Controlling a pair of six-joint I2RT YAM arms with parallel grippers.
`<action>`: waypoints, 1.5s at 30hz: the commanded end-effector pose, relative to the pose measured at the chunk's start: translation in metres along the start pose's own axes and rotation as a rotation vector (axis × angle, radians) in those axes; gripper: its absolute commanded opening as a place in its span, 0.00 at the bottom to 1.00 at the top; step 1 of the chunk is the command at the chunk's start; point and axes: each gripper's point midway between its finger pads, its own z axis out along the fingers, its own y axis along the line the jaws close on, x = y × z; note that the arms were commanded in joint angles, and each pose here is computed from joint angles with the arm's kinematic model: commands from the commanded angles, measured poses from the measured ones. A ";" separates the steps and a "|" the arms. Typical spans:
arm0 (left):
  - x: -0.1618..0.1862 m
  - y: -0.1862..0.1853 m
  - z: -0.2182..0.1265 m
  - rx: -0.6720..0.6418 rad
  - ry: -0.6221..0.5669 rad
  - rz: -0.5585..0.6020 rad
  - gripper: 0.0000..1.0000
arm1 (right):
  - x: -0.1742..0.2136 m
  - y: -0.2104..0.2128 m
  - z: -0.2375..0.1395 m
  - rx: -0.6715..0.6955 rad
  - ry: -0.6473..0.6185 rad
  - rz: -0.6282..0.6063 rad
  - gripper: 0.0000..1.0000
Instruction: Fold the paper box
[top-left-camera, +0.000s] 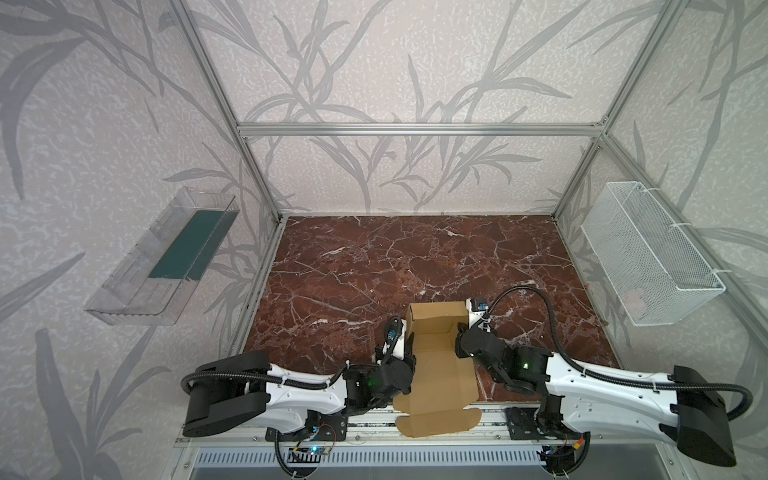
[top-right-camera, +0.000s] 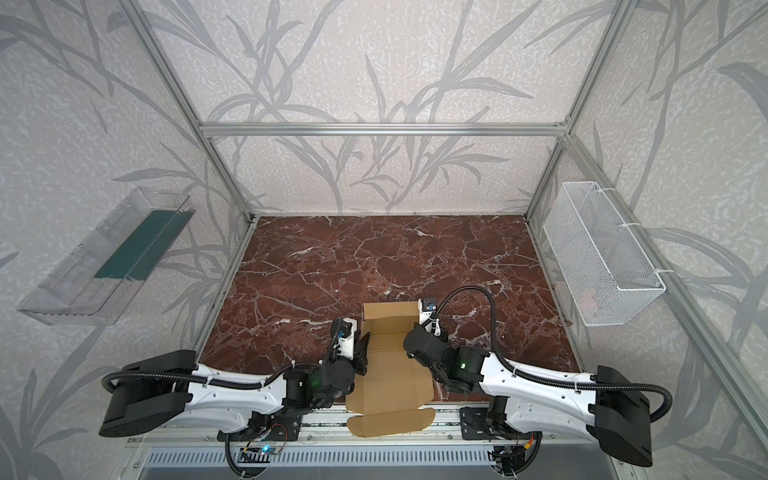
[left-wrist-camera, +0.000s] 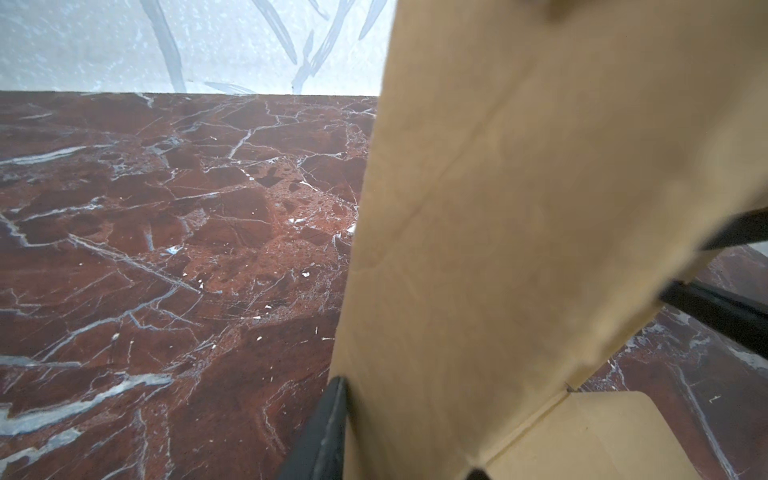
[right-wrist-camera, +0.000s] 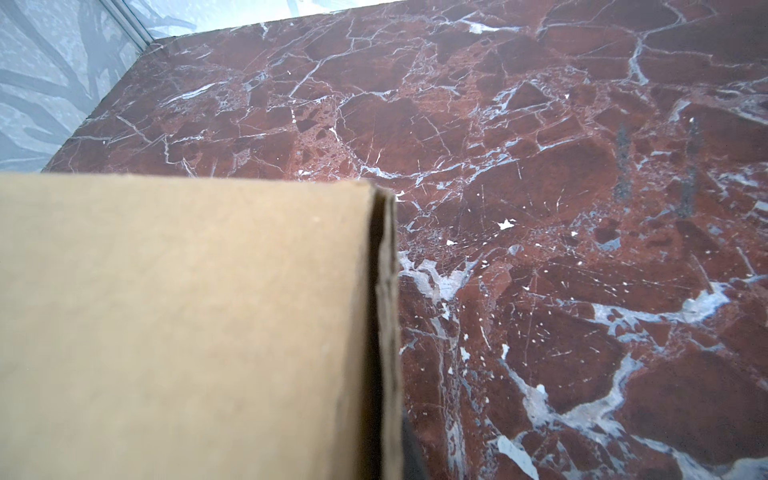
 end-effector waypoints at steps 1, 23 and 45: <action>-0.015 -0.012 0.003 0.009 -0.026 -0.024 0.25 | -0.004 0.015 -0.004 -0.040 0.003 0.006 0.00; -0.010 -0.020 0.014 -0.047 0.018 0.043 0.00 | -0.001 0.025 -0.008 -0.059 0.012 0.004 0.10; -0.008 -0.012 0.010 -0.080 0.040 -0.026 0.00 | -0.013 0.033 -0.020 -0.121 -0.052 -0.015 0.34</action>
